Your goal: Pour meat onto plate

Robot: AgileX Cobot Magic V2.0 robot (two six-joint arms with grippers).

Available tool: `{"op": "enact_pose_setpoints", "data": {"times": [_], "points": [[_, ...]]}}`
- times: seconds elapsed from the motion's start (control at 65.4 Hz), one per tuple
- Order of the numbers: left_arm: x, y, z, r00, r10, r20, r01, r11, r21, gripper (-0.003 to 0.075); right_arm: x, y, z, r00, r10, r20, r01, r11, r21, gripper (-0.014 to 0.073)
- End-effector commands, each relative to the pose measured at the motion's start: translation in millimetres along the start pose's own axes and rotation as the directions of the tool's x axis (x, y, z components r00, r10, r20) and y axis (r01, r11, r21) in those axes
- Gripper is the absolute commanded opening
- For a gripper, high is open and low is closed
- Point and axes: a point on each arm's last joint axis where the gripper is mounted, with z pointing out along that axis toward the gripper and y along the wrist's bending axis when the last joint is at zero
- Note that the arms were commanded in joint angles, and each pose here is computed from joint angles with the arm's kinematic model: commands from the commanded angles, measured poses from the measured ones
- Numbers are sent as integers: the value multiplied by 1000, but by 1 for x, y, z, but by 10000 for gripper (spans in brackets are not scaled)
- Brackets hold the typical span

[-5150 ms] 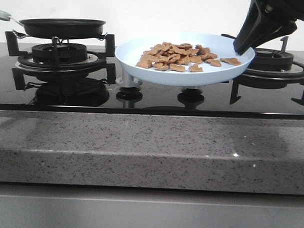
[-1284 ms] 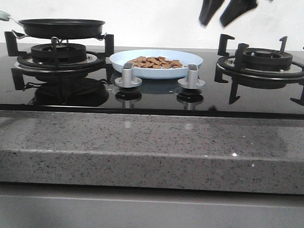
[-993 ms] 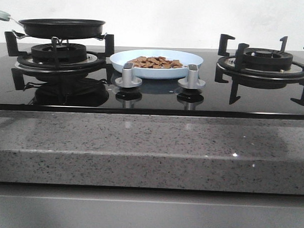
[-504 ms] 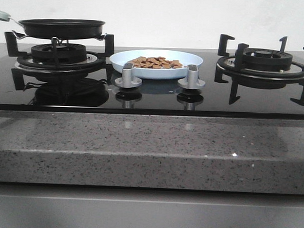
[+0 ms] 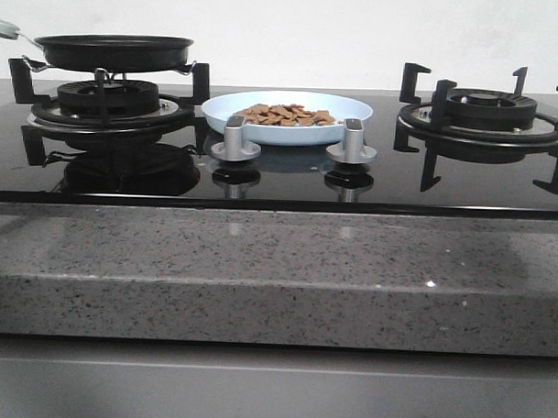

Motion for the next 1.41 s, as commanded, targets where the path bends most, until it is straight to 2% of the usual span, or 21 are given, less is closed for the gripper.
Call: {"op": "enact_pose_setpoints", "data": {"times": [0.0,0.321,0.382,0.443,0.504,0.657,0.795,1.391], "points": [[-15,-1,-7,994,-9,110,9,1000,-1,384,-9,0,-4,998,5,63,-6,1000,5,400],[-17,-2,-7,991,-30,133,28,1000,11,383,-9,0,-4,998,5,65,-6,1000,5,400],[-17,-2,-7,991,-30,133,28,1000,11,358,-9,0,-4,998,5,65,-6,1000,5,398],[-17,-2,-7,991,-30,131,28,1000,11,296,-9,0,-4,998,5,65,-6,1000,5,370],[-17,-2,-7,991,-30,131,28,1000,11,202,-9,0,-4,998,5,65,-6,1000,5,301],[-17,-2,-7,991,-30,131,28,1000,11,-18,-9,0,-4,998,5,64,-6,1000,5,83],[-17,-2,-7,991,-30,131,28,1000,11,-20,-9,0,-4,998,5,63,-6,1000,5,-76],[-17,-2,-7,991,-30,133,28,1000,11,-20,-8,0,-4,998,5,55,-5,1000,5,-69]]}}
